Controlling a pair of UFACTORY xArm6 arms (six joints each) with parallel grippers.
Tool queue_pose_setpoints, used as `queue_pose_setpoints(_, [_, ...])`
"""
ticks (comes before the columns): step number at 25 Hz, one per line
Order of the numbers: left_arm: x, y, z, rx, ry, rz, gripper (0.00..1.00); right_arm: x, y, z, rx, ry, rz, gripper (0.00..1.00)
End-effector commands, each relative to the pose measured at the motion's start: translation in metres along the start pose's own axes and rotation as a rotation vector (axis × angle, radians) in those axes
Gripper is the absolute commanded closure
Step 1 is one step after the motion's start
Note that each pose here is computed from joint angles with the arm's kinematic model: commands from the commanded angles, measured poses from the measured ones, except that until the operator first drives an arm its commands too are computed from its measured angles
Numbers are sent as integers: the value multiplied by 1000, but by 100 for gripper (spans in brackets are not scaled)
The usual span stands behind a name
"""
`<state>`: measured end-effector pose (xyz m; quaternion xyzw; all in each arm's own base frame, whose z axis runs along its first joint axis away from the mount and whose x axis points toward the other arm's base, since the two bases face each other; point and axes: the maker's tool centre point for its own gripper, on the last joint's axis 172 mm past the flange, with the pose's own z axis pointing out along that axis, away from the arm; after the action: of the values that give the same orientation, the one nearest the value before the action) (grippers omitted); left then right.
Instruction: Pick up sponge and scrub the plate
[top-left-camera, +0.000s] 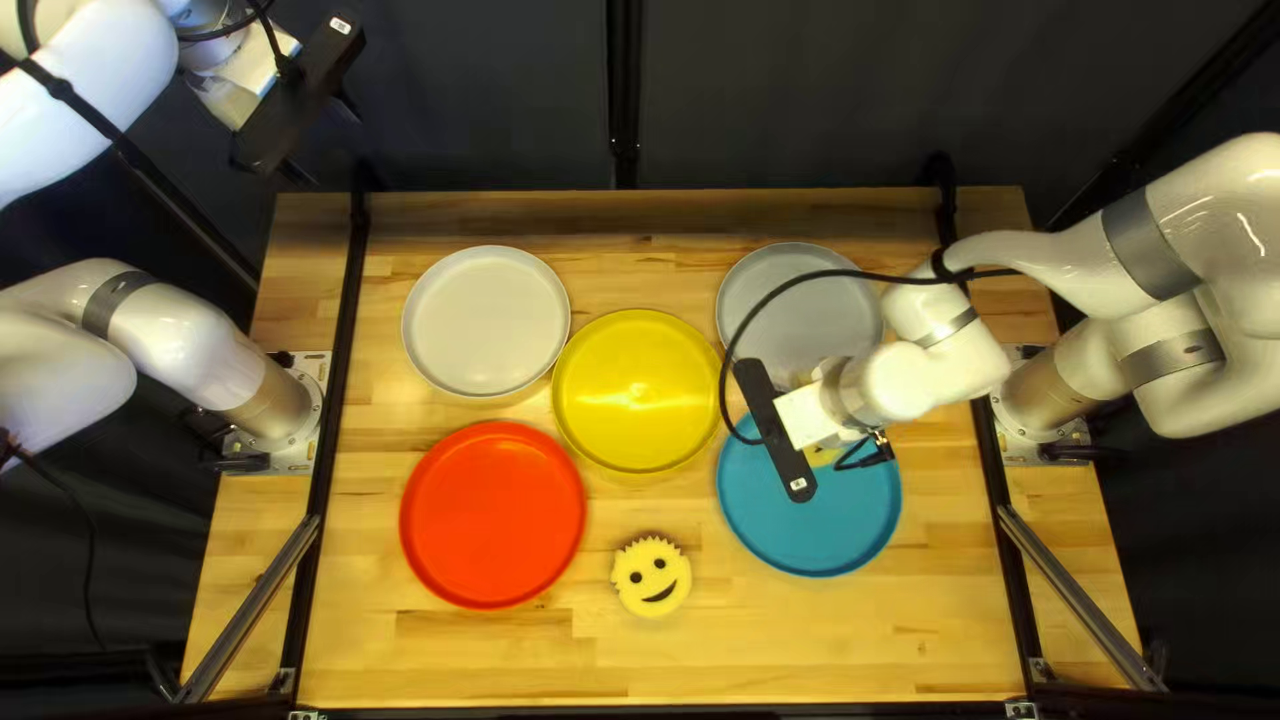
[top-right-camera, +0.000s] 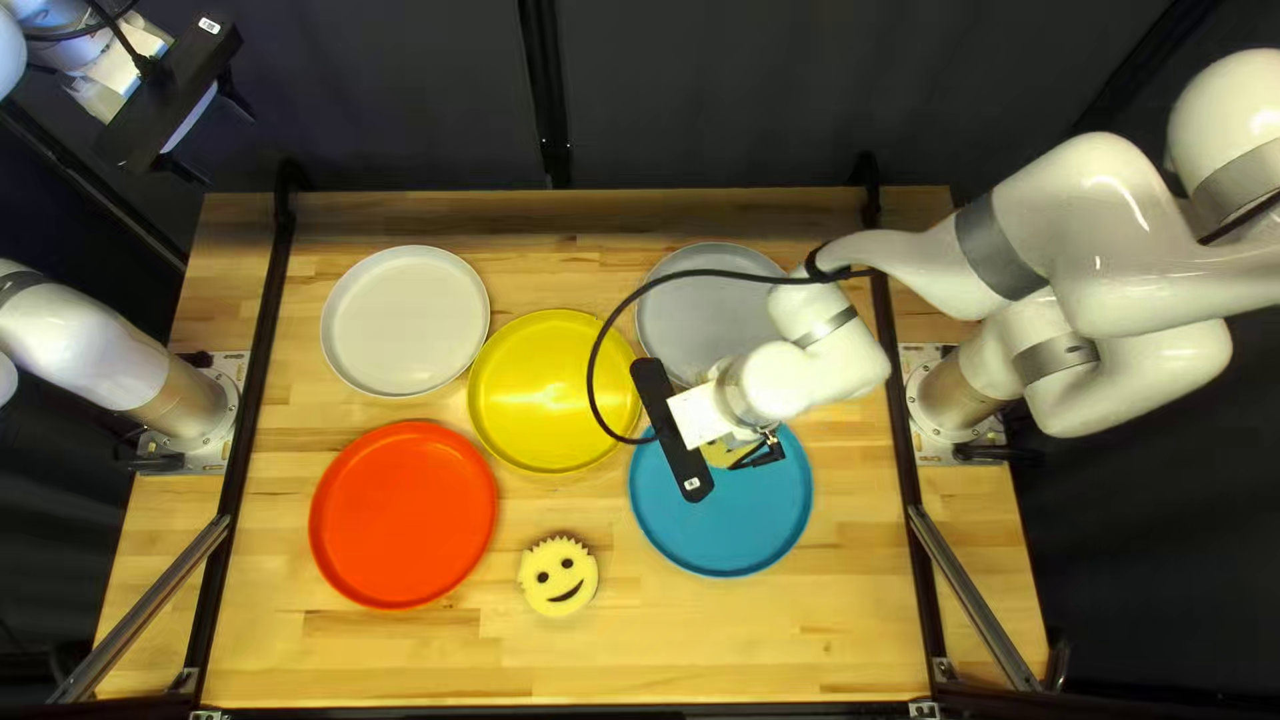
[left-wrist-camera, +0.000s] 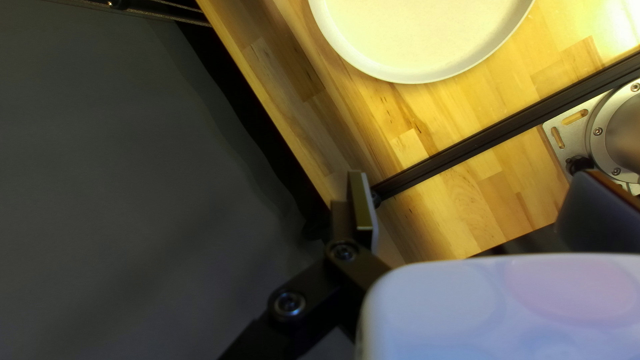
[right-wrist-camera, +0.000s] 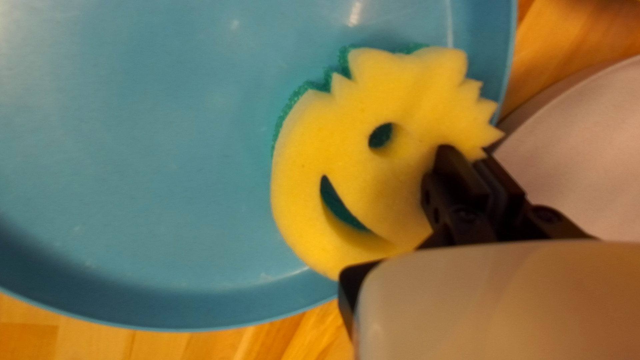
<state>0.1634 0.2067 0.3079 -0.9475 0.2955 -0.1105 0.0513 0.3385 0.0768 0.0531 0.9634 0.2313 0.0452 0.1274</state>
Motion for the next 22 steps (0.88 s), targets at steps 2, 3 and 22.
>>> queue_pose_setpoints(2, [0,0,0,0,0,0,0,19,-32,-13,-30,14,-26,100])
queue_pose_setpoints(3, [0,0,0,0,0,0,0,21,-36,-13,-33,17,-30,100])
queue_pose_setpoints(22, [0,0,0,0,0,0,0,-12,17,-6,-43,25,-137,100])
